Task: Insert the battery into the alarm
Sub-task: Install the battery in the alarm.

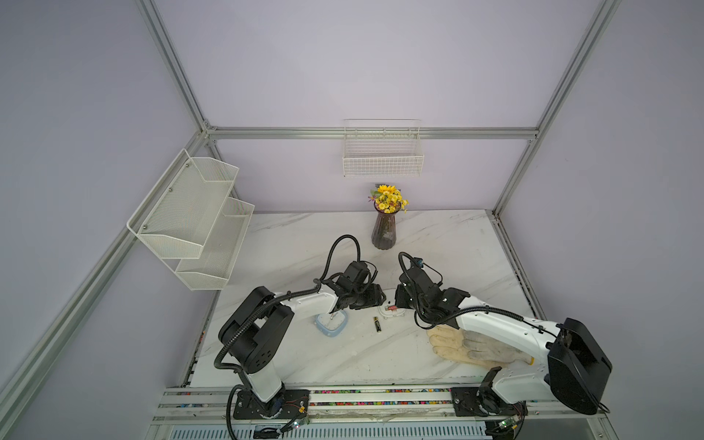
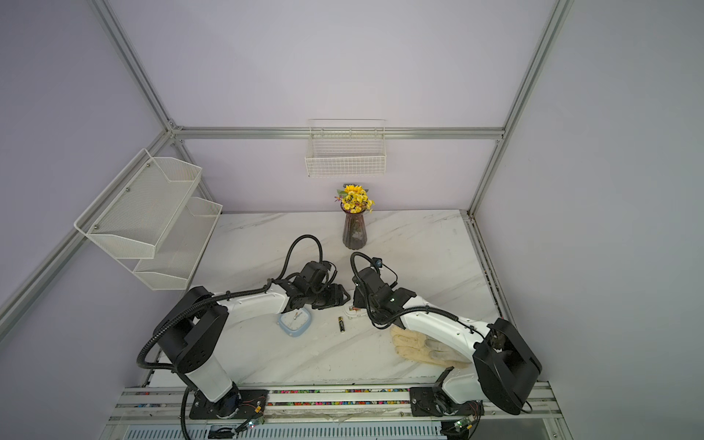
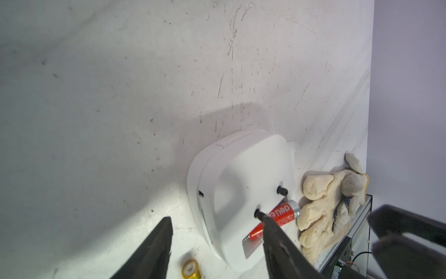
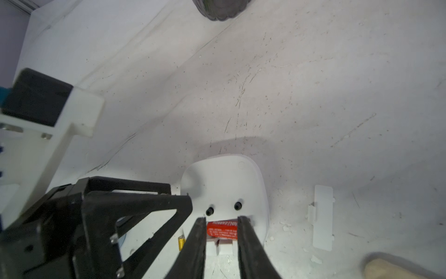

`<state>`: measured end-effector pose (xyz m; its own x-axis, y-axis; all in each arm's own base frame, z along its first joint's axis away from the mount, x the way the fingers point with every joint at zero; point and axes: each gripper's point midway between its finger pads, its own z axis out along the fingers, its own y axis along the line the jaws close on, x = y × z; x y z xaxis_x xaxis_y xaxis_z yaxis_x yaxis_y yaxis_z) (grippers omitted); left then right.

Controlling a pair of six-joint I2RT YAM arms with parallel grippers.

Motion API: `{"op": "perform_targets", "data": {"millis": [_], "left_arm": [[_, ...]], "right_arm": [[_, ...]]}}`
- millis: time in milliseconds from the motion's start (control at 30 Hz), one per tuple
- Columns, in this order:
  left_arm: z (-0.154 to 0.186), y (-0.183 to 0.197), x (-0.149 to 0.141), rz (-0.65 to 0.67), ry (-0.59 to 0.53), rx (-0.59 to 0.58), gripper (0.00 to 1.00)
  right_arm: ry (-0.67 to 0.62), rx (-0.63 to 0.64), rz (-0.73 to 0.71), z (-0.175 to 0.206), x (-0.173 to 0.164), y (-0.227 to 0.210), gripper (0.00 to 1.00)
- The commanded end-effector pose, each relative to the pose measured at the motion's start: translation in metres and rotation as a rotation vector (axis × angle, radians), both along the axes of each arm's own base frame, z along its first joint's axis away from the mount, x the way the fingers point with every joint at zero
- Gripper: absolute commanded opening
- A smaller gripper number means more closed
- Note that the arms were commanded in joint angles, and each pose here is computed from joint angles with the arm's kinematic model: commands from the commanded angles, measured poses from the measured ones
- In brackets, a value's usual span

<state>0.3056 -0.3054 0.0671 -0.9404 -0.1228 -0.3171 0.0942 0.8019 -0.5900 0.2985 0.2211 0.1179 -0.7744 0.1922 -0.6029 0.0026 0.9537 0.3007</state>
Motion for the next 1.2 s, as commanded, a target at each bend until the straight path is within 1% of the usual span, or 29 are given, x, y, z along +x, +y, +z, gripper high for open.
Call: {"op": "perform_targets", "data": {"millis": [0,167,267,500,1167], "left_arm": [[0.018,-0.007,0.005,0.014,-0.029,-0.057,0.6],[0.012,-0.011,0.002,0.01,-0.004,-0.073,0.59],[0.009,-0.01,0.003,0.022,-0.004,-0.074,0.59],[0.005,-0.014,0.001,0.014,0.006,-0.092,0.54],[-0.004,-0.019,-0.005,0.0,0.021,-0.093,0.52]], "right_arm": [[0.027,-0.093,-0.025,-0.011,-0.002,-0.01,0.26],[0.05,-0.142,-0.023,-0.021,-0.006,-0.006,0.24],[0.057,-0.138,-0.021,-0.025,-0.01,-0.004,0.24],[0.074,-0.136,-0.024,-0.036,-0.013,-0.002,0.23],[0.113,-0.151,-0.005,-0.058,-0.015,0.008,0.2]]}}
